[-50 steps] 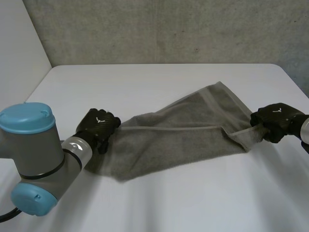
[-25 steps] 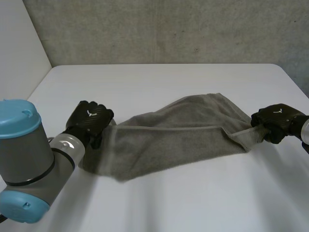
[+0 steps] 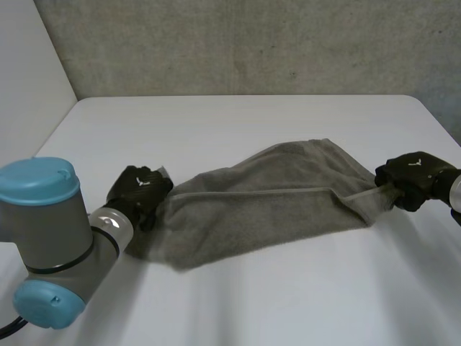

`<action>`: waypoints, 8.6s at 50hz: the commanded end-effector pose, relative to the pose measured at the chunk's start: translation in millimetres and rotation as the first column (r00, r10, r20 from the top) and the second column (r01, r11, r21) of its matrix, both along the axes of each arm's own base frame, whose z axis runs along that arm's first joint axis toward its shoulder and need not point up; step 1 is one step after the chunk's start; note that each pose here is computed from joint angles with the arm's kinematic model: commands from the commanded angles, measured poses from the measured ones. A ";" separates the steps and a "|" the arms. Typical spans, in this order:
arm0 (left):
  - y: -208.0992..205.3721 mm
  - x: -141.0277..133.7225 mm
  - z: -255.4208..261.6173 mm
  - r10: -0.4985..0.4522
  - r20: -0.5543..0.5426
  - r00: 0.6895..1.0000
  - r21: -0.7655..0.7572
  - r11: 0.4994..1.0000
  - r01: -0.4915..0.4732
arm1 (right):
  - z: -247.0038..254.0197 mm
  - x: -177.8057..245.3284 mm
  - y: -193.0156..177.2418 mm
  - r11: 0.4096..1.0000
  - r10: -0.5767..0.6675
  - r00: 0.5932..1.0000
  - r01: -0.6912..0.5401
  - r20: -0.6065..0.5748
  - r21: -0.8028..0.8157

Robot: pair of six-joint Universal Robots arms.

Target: Fold the towel.

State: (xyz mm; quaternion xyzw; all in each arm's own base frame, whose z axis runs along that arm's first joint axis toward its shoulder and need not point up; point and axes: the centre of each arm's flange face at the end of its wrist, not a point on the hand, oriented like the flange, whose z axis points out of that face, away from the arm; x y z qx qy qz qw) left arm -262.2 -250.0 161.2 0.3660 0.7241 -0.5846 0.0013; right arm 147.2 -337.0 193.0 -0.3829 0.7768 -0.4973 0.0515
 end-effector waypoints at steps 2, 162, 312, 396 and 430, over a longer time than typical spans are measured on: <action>-11.0 -3.3 35.0 0.006 -0.045 0.999 -0.097 0.995 -0.011 | 42.3 2.2 -0.5 0.995 -0.003 1.000 0.003 0.001 -0.096; -125.5 -20.6 218.5 -0.032 -0.383 0.923 -0.583 0.784 -0.215 | 181.7 138.0 -13.6 0.623 0.042 0.995 0.043 0.088 -0.781; -132.7 10.3 120.5 0.098 -0.041 0.994 -0.257 0.961 -0.105 | 105.3 97.6 -48.9 0.859 -0.072 0.960 -0.079 -0.271 -0.506; -41.8 84.9 73.7 0.090 -0.117 0.989 -0.209 0.971 -0.113 | 66.8 9.5 24.4 0.978 -0.122 0.977 0.089 -0.172 -0.189; -198.4 -6.8 -16.5 0.200 -0.042 0.979 -0.163 0.965 -0.204 | -31.2 73.1 -112.6 0.932 -0.201 0.975 0.159 -0.098 -0.325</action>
